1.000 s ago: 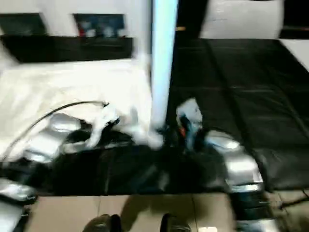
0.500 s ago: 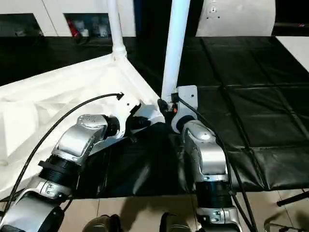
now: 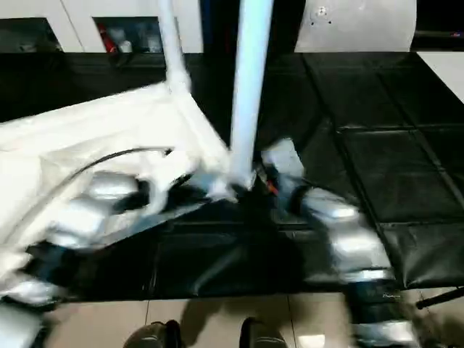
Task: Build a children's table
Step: Rotate leg to tighten
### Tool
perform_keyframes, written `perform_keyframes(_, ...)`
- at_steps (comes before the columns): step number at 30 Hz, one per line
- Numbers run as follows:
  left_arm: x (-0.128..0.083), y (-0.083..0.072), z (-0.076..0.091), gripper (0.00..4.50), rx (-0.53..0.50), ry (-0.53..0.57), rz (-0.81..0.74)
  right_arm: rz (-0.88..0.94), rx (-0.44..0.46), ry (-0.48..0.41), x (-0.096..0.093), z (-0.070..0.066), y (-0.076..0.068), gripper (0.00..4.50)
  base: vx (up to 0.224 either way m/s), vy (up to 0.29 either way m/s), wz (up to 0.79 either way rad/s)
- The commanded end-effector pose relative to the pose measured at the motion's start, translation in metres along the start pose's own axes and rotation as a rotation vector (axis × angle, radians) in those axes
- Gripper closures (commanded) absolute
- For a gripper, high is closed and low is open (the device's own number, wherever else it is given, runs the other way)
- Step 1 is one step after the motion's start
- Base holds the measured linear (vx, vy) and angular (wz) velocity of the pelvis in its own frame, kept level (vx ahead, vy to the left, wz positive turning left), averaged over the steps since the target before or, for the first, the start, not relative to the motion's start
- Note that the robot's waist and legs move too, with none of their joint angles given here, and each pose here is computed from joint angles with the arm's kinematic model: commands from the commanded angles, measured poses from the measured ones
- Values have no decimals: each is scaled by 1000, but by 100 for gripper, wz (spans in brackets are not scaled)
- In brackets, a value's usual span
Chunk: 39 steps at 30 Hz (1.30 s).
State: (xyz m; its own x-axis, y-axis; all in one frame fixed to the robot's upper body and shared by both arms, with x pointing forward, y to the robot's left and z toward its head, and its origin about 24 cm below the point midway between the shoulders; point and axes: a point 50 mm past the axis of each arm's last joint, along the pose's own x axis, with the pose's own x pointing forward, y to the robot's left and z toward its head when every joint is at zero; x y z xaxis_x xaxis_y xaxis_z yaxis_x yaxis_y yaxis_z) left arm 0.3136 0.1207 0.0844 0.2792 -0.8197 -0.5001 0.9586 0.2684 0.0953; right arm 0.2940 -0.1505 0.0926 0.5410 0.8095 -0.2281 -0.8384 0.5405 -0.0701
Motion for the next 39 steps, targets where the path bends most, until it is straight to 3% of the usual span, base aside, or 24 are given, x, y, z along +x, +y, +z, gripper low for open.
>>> perform_keyframes(1,6,-9,5,450,67,-8,-112,94,-6,-17,3,0,7,79,0,0,0)
perform_keyframes(8,-10,-12,0,450,87,-24,-282,312,-9,-2,-10,0,8,79,0,0,0)
perform_keyframes(11,-17,-13,-4,450,100,7,-372,412,-11,24,-12,-1,9,112,0,0,0)
perform_keyframes(17,-19,-14,-4,450,125,17,-413,488,-2,35,-10,-1,11,148,0,0,0)
perform_keyframes(19,-19,-14,-4,450,130,16,-421,518,-3,32,-8,1,13,179,0,0,0)
perform_keyframes(23,-19,-15,-4,450,128,9,-427,549,6,28,-6,1,15,200,0,0,0)
perform_keyframes(25,-19,-15,-4,450,128,7,-429,563,16,28,-5,0,17,231,0,0,0)
perform_keyframes(31,-19,-15,-5,450,103,-7,-430,599,64,33,-6,-2,23,251,0,0,0)
perform_keyframes(33,-15,-16,1,450,41,-63,-402,575,141,-2,-4,1,29,251,0,0,0)
perform_keyframes(35,-14,-17,2,450,28,-73,-393,568,155,-8,-3,1,30,251,0,0,0)
perform_keyframes(39,3,-12,8,450,-38,-73,-209,408,179,4,17,-3,44,251,0,0,0)
